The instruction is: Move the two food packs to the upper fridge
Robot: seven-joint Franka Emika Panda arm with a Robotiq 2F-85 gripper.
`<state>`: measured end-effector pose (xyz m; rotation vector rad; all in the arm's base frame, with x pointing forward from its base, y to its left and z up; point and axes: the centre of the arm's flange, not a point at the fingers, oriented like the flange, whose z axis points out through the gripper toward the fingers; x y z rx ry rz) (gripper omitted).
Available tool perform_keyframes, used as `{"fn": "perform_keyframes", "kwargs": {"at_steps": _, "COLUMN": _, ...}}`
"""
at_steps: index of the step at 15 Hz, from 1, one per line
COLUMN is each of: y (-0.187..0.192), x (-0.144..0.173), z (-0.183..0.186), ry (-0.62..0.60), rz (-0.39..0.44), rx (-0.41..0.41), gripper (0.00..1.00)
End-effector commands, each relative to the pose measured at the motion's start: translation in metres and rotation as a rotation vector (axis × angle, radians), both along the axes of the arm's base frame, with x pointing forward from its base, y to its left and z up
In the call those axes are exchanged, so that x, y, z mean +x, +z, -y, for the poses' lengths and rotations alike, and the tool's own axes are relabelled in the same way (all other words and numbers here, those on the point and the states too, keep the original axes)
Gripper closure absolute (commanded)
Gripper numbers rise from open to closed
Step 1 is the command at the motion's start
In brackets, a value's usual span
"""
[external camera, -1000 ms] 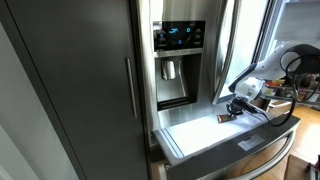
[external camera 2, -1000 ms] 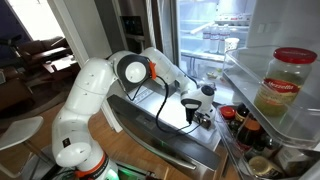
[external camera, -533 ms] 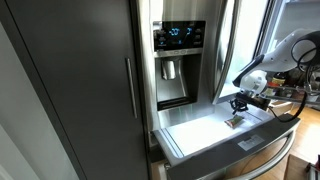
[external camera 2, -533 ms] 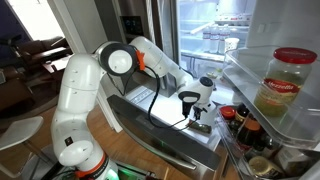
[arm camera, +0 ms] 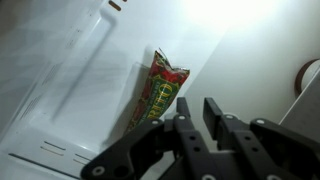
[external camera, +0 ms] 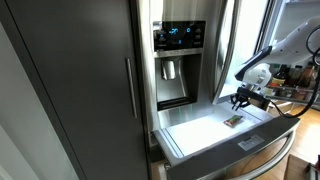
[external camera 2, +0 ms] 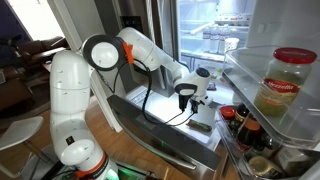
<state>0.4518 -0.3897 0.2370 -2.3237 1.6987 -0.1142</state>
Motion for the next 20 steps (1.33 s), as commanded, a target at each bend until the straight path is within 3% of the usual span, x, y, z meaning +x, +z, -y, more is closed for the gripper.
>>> {"fn": "perform_keyframes", "kwargs": {"at_steps": 1, "y": -0.025, "x": 0.001, "z": -0.004, "ry": 0.021, "rz": -0.018, "rx": -0.055, "gripper": 0.44}}
{"fn": "perform_keyframes", "kwargs": {"at_steps": 7, "y": -0.071, "x": 0.006, "z": 0.009, "ry": 0.006, "rz": -0.045, "rx": -0.162, "gripper": 0.01}}
{"fn": "perform_keyframes", "kwargs": {"at_steps": 12, "y": -0.104, "x": 0.009, "z": 0.017, "ry": 0.025, "rz": -0.060, "rx": -0.240, "gripper": 0.00}}
{"fn": "perform_keyframes", "kwargs": {"at_steps": 18, "y": -0.131, "x": 0.014, "z": 0.024, "ry": 0.052, "rz": -0.076, "rx": -0.241, "gripper": 0.00}}
{"fn": "perform_keyframes", "kwargs": {"at_steps": 19, "y": -0.134, "x": 0.015, "z": 0.025, "ry": 0.054, "rz": -0.078, "rx": -0.238, "gripper": 0.02}}
{"fn": "perform_keyframes", "kwargs": {"at_steps": 20, "y": -0.135, "x": 0.015, "z": 0.026, "ry": 0.059, "rz": -0.083, "rx": -0.241, "gripper": 0.18}}
